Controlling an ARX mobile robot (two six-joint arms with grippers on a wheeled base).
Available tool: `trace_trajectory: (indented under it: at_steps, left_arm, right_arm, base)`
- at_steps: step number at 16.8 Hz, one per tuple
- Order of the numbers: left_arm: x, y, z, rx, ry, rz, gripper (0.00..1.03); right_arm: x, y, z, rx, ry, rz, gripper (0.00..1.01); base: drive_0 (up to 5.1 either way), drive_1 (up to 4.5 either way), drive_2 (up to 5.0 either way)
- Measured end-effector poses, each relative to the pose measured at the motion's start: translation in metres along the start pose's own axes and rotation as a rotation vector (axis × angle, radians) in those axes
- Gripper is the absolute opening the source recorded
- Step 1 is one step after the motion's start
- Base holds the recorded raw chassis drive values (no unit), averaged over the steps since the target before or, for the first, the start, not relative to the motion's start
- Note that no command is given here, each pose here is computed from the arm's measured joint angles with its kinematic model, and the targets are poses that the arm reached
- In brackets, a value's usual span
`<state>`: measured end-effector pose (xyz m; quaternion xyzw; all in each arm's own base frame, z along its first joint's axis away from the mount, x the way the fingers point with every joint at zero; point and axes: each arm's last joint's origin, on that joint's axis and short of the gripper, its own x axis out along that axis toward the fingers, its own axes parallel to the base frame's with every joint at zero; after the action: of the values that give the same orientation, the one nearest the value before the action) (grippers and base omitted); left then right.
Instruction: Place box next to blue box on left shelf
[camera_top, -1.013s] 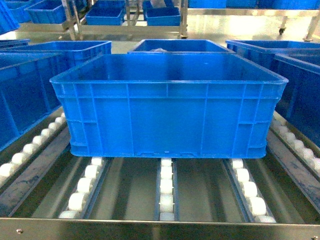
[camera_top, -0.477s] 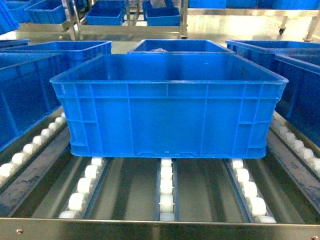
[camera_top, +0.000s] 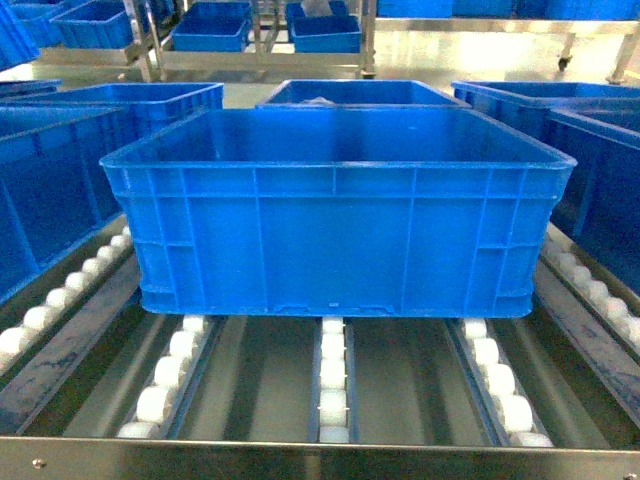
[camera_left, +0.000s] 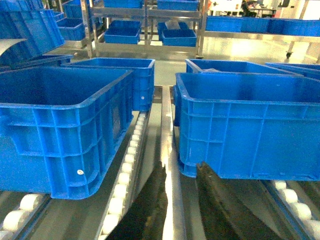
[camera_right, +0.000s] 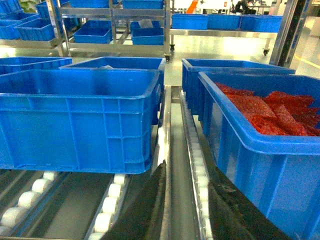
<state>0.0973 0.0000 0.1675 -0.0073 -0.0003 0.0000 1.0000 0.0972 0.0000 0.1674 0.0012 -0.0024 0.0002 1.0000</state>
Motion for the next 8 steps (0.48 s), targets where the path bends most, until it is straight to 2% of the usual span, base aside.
trace_trajectory:
  at_steps: [6,7,8]
  left_arm:
    - [0.0,0.0,0.0,0.0,0.0,0.0,0.94]
    - [0.0,0.0,0.0,0.001,0.0,0.0,0.99]
    - [0.0,0.0,0.0,0.001,0.0,0.0,0.98]
  right_arm:
    - [0.0,0.0,0.0,0.0,0.0,0.0,0.96]
    - [0.0,0.0,0.0,0.0,0.0,0.0,0.98]
    - [0.0,0.0,0.0,0.0,0.0,0.0,0.98]
  base:
    - [0.0,0.0,0.0]
    - [0.0,0.0,0.0]
    - [0.0,0.0,0.0]
